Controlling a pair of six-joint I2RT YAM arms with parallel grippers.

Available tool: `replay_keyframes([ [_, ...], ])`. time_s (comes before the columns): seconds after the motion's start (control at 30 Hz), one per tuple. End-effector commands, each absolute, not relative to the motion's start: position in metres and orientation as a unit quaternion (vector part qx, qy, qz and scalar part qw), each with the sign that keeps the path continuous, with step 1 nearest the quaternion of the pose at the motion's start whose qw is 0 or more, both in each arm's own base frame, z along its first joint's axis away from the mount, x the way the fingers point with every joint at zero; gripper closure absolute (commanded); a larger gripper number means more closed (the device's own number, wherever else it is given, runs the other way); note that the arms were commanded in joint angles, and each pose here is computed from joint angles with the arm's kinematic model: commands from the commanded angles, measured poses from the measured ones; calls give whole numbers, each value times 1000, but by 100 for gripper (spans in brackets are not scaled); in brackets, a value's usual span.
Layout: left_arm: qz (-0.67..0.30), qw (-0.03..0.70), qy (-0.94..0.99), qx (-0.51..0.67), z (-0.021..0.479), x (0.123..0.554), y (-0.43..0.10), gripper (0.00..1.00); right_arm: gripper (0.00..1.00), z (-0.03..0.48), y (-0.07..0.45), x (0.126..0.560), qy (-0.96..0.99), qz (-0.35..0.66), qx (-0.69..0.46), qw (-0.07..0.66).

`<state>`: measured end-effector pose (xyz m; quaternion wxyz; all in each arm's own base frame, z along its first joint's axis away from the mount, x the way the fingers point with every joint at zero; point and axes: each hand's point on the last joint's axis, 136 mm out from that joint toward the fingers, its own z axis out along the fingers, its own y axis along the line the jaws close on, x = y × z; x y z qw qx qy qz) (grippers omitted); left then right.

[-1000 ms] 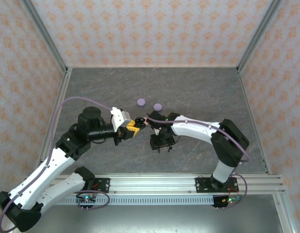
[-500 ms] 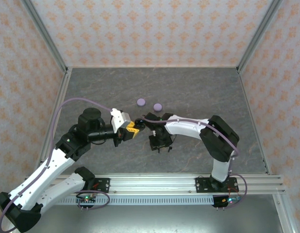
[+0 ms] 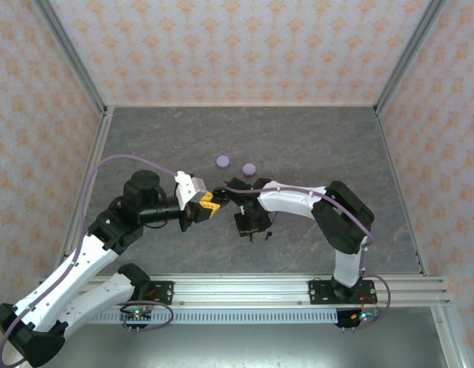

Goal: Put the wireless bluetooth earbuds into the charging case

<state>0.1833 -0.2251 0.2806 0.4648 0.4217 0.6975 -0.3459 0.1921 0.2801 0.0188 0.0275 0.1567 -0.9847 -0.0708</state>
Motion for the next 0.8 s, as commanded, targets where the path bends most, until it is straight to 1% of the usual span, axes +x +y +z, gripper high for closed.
replay_keyframes([
  [0.0,-337,472,697,421,281,184,-223,100,70,12,268,187,-985,-30,162,41],
  [0.17,-337,474,696,421,282,184,-223,100,71,10,265,184,-984,-19,169,47],
  [0.33,-335,477,696,419,283,185,-222,100,77,10,265,184,-984,-20,171,45],
  [0.4,-333,478,697,418,284,185,-222,100,78,13,265,185,-984,-21,171,38],
  [0.53,-334,481,696,416,285,185,-222,100,78,25,265,193,-984,-22,176,12],
  [0.77,-342,492,689,408,289,186,-223,100,78,69,263,217,-982,-49,170,-70],
])
